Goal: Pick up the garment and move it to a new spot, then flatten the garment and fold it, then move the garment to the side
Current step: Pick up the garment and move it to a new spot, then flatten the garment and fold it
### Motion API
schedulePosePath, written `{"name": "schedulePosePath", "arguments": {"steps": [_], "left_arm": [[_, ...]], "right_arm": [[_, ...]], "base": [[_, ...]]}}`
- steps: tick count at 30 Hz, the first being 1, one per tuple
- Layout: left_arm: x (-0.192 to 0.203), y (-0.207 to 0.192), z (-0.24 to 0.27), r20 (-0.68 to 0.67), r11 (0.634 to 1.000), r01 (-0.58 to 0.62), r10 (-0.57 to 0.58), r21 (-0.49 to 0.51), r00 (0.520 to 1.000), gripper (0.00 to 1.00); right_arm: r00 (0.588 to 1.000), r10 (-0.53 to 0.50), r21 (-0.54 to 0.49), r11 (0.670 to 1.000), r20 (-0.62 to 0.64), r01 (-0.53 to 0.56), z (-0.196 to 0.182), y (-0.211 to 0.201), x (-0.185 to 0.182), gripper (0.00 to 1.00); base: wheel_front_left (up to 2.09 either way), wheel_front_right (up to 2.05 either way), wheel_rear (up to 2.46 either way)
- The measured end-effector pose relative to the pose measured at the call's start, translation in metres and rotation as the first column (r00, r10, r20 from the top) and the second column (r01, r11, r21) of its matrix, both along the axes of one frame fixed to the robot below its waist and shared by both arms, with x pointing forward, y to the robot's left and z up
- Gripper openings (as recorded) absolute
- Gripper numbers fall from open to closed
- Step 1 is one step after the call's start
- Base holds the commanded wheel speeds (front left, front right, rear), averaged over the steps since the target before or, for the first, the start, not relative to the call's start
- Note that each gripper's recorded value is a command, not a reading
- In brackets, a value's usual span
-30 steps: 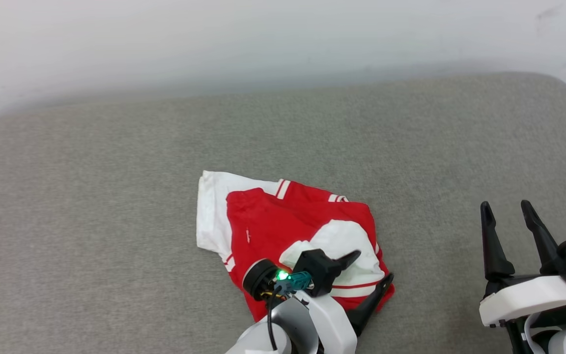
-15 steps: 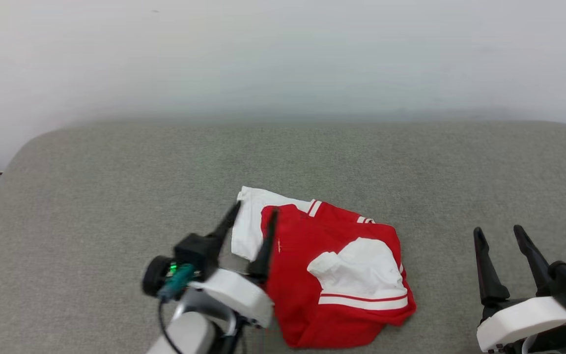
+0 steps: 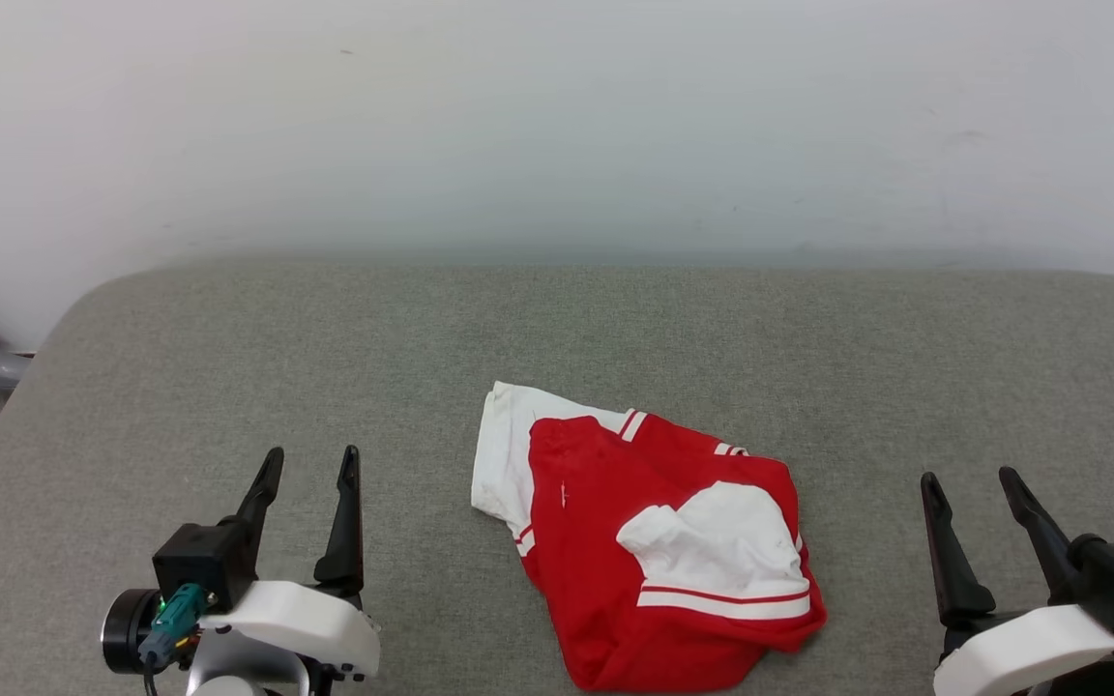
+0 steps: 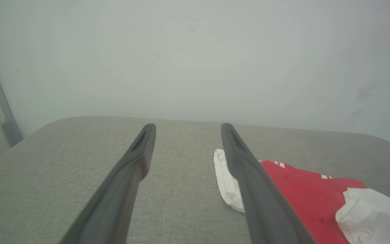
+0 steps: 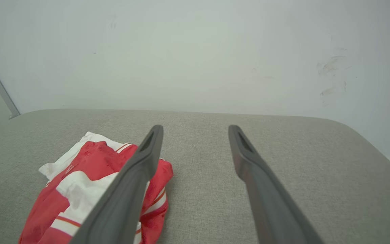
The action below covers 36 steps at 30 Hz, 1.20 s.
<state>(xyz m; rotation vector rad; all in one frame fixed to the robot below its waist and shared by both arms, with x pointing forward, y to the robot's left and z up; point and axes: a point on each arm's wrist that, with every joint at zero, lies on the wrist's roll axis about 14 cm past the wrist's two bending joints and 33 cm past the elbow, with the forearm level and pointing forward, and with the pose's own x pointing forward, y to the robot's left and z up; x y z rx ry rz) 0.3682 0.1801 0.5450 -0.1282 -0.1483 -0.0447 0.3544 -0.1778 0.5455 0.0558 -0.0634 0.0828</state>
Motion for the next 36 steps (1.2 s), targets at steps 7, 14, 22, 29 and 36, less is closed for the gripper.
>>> {"name": "schedulePosePath", "arguments": {"steps": [7,14,22,29,36], "left_arm": [[-0.006,0.001,-0.004,-0.017,1.000,0.002,-0.002,0.002,1.000,1.00],[-0.006,0.000,-0.008,-0.036,1.000,0.005,-0.005,-0.001,0.999,1.00],[-0.010,0.011,-0.008,-0.038,0.999,-0.030,0.030,-0.015,0.999,1.00],[-0.012,0.023,-0.015,-0.055,0.996,-0.079,0.077,-0.036,0.995,1.00],[-0.009,0.029,-0.026,-0.085,0.993,-0.106,0.102,-0.050,0.991,1.00]], "right_arm": [[1.000,0.008,-0.003,1.000,0.001,-0.008,0.002,0.002,-0.001,1.00],[0.996,0.024,0.016,1.000,-0.081,-0.023,-0.014,0.007,0.002,1.00],[0.883,0.246,0.016,0.965,-0.399,-0.261,-0.063,0.068,0.006,1.00],[0.751,0.407,-0.036,0.868,-0.520,-0.495,-0.072,0.117,0.015,1.00],[0.644,0.449,-0.072,0.784,-0.620,-0.616,-0.094,0.141,0.026,1.00]], "base": [[0.00,0.00,0.00],[0.00,0.00,0.00],[0.00,0.00,0.00],[0.00,0.00,0.00],[0.00,0.00,0.00]]}}
